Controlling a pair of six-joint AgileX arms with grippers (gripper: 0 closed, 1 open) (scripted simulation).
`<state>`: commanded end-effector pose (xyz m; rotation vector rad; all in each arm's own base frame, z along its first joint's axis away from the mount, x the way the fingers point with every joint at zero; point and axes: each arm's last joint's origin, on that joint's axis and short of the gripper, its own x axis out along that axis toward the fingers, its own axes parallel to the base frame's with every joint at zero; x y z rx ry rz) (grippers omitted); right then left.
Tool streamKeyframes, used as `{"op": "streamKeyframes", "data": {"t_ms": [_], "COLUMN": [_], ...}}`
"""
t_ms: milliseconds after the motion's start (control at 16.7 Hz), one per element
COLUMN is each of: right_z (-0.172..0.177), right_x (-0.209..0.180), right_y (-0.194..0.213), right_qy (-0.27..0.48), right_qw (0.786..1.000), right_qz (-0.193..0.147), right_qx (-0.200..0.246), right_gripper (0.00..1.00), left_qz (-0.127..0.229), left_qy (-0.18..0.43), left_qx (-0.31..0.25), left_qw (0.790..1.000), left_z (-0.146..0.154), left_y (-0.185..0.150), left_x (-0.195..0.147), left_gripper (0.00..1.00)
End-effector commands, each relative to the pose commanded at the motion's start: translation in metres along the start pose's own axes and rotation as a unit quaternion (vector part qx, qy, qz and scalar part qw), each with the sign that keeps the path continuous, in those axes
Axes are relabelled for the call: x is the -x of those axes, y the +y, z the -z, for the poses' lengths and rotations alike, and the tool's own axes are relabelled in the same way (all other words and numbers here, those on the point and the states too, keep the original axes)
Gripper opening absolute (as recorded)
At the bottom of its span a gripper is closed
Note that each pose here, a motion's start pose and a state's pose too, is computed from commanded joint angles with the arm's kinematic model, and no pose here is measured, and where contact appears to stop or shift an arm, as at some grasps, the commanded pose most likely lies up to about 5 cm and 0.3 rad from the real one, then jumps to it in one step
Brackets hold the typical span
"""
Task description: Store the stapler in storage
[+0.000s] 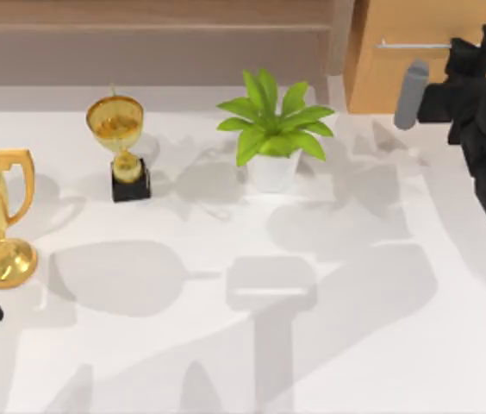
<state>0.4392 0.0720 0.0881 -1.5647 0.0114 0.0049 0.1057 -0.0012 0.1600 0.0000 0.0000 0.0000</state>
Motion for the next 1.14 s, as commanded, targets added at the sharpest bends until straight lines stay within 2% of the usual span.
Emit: {"op": "streamKeyframes", "data": {"t_ms": [780, 1140], "right_z": [0.0000, 0.0000], "right_x": [0.0000, 0.0000], "right_y": [0.0000, 0.0000], "right_qy": [0.000, 0.000], "right_qw": [1.000, 1.000], "right_qz": [0.000, 0.000], "right_qx": [0.000, 0.000], "right_gripper": [0.98, 1.00], "left_qz": [0.000, 0.000], "left_qy": [0.000, 0.000], "left_qx": [0.000, 0.000], "left_qw": [1.000, 1.000], "left_z": [0.0000, 0.0000], "left_y": [0.0000, 0.0000], "left_x": [0.0000, 0.0000], "left_gripper": [1.00, 1.00]}}
